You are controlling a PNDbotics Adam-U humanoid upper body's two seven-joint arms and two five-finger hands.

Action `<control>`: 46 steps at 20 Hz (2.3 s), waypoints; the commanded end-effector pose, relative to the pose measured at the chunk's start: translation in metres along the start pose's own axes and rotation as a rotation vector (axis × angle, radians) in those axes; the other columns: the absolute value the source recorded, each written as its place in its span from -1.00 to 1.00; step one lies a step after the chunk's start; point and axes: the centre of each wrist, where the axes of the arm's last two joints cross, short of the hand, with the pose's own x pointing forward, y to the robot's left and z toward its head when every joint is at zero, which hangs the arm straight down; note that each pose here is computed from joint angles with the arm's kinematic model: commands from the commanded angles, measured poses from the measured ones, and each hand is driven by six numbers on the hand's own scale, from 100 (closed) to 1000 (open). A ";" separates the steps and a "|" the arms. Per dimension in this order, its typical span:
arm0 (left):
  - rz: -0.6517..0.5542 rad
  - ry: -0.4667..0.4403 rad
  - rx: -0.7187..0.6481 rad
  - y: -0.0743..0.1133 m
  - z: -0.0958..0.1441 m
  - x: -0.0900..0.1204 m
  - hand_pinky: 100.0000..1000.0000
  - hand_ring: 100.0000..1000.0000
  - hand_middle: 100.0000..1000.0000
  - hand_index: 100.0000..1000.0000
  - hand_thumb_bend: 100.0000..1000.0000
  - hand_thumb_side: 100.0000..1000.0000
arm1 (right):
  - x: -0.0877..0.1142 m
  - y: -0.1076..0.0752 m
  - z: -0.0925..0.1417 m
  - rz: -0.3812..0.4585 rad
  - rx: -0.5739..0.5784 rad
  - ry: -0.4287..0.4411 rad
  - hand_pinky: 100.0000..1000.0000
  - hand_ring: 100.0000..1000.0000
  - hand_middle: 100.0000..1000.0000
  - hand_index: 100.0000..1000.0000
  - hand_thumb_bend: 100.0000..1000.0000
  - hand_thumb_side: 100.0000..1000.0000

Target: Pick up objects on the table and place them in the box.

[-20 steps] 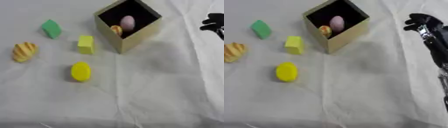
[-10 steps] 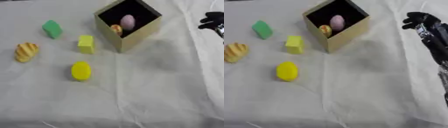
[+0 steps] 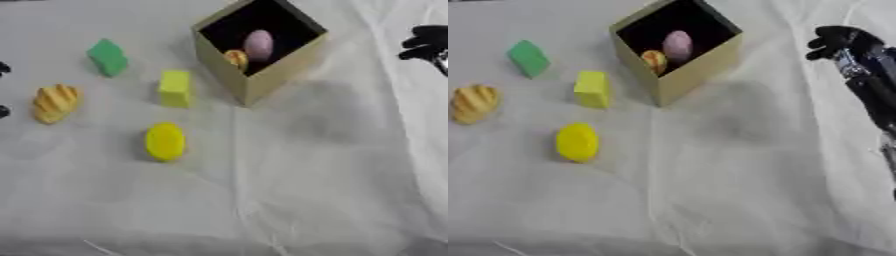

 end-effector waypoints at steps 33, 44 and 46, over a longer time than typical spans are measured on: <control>0.015 0.126 -0.138 0.017 -0.073 -0.005 0.53 0.44 0.33 0.63 -0.08 -0.42 | 0.006 -0.007 -0.002 0.024 0.014 -0.012 0.79 0.39 0.32 0.60 -1.00 0.48; -0.012 0.174 -0.151 0.007 -0.080 -0.019 0.48 0.41 0.28 0.58 -0.12 -0.42 | 0.006 -0.007 -0.002 0.021 0.009 -0.012 0.79 0.39 0.32 0.60 -1.00 0.49; -0.017 0.175 -0.149 0.006 -0.082 -0.019 0.46 0.39 0.26 0.56 -0.15 -0.43 | 0.005 -0.007 -0.002 0.020 0.007 -0.011 0.79 0.39 0.32 0.60 -1.00 0.49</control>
